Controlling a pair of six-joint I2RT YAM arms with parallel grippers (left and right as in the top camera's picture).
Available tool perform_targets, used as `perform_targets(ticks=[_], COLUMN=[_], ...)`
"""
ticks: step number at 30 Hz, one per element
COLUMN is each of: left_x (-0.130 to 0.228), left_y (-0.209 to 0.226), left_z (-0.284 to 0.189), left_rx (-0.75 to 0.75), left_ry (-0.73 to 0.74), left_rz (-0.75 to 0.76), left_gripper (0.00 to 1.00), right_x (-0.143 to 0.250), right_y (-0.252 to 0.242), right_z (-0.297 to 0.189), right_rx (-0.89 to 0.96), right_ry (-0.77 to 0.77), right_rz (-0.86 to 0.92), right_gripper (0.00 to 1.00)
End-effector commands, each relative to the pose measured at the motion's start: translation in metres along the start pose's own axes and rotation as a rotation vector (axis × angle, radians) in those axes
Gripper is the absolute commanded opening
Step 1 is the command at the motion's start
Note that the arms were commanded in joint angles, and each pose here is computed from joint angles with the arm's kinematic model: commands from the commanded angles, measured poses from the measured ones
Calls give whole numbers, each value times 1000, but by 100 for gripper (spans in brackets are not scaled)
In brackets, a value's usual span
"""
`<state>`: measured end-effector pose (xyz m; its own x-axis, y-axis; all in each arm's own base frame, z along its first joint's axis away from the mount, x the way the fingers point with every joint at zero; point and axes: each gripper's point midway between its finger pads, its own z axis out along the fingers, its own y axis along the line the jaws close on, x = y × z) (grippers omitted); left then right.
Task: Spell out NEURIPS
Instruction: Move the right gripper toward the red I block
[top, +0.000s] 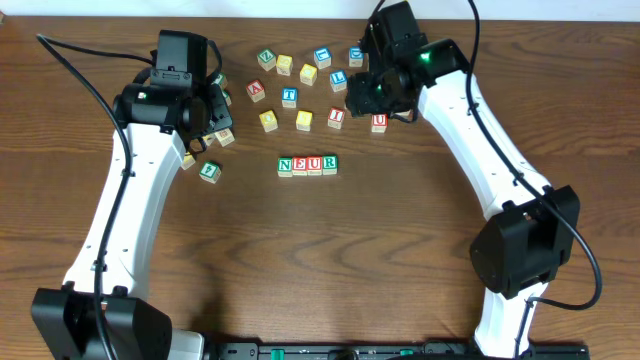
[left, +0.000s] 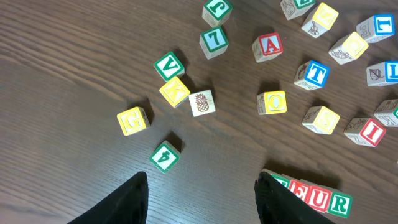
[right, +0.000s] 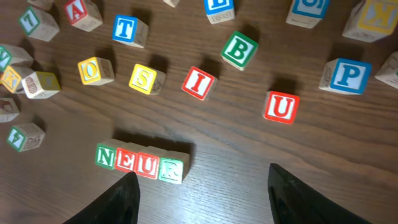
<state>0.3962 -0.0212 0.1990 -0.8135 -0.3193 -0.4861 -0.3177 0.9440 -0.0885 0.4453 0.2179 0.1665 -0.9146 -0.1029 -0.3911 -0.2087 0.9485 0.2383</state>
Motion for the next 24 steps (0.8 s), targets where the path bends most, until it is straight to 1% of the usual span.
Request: perform_targets(ticks=[1,7,20,24], left_x=[-8,-8,-8,-8], left_y=[3,3,3,3], left_z=[-9,-9,-9,-9], left_rx=[-4,-4,-4,-5], left_ry=[-37,-37,-37,-37], left_rz=[17,16,18,40], left_gripper=[55,54,54,55], right_x=[-10,-7,-7,-8], right_y=[17,25,27,28], right_z=[-17,-14,-12,-12], right_rx=[-23,-31,-33,-35], right_ry=[-55,-52,-48,-53], right_rz=[-11,-26,6,15], right_gripper=[61,61,61,60])
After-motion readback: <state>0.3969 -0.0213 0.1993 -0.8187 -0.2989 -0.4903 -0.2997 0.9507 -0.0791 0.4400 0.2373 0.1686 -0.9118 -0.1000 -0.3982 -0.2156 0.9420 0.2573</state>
